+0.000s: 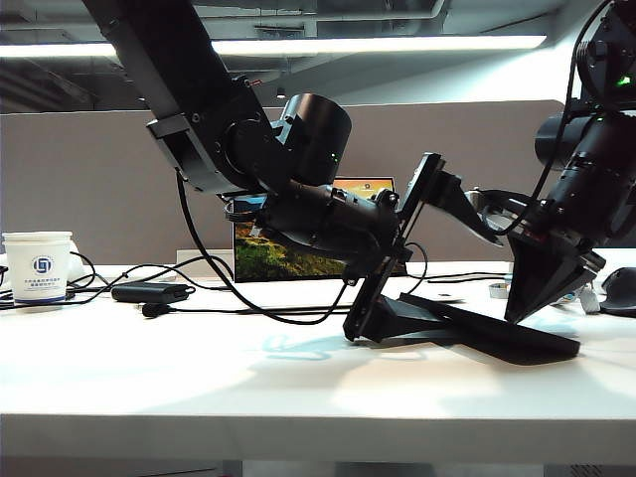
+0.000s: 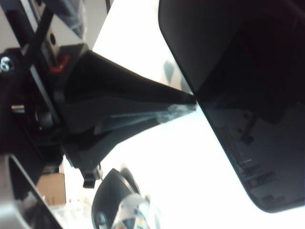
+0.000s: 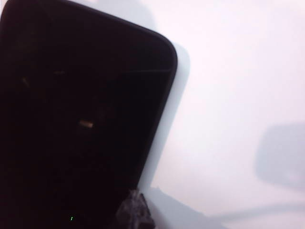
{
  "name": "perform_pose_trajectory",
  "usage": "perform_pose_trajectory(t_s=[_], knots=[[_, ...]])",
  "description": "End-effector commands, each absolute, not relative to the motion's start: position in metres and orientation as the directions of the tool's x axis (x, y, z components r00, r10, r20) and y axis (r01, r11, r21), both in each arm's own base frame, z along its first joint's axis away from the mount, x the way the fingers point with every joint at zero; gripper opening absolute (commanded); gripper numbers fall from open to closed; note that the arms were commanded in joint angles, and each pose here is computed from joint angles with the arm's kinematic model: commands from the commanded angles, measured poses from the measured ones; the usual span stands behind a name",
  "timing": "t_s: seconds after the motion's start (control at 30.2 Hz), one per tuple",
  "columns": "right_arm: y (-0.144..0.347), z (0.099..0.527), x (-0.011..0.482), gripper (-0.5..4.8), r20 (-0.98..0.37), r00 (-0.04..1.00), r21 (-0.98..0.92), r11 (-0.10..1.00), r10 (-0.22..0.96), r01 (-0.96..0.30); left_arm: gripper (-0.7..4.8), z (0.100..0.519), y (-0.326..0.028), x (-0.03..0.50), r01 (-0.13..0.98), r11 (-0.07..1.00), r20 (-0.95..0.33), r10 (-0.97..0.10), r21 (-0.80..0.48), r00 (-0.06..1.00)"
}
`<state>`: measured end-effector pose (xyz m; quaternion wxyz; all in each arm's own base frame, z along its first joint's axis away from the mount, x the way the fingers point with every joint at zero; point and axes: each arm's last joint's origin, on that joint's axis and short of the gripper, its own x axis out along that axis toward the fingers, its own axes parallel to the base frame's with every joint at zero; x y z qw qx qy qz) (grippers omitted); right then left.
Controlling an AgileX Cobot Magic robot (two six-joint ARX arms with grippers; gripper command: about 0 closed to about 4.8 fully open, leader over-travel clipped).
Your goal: Pick up the black phone, pick up the charger plug, insert the charger plug into the phone's charging port, and finally place the connected phone back on the desk.
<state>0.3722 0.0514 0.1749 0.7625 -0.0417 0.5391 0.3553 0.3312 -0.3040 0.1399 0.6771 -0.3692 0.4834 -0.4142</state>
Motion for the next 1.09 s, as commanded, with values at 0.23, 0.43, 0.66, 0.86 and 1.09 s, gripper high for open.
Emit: perform_pose_trajectory(t_s=[0.23,0.43,0.66,0.86,1.09], knots=[[0.0479,0.1773,0.3694,-0.01,-0.846,0.141,0.334,0.716,0.514,-0.613,4.48,0.1431,-0.3046,0.3331,0.212,0.401,-0.349,-0.905,-0.891,0.242],[0.0479,0.1773,0.3694,-0.01,-0.846,0.141,0.333,0.716,0.514,-0.613,4.47,0.14,-0.3037,0.333,0.183,0.441,-0.385,-0.882,-0.879,0.272],[0.0473,0.1775,0.3712,-0.01,-0.858,0.163,0.298,0.731,0.487,-0.613,4.47,0.1397,-0.3037,0.3332,0.18,0.449,-0.39,-0.876,-0.875,0.284],[0.0466,0.1754,0.3728,-0.01,-0.875,0.177,0.263,0.749,0.451,-0.608,4.47,0.1397,-0.3037,0.3332,0.18,0.449,-0.39,-0.876,-0.875,0.284],[0.0485,0.1747,0.3719,-0.01,-0.843,0.151,0.327,0.715,0.516,-0.618,4.47,0.1371,-0.3044,0.3328,0.176,0.453,-0.397,-0.874,-0.874,0.28]])
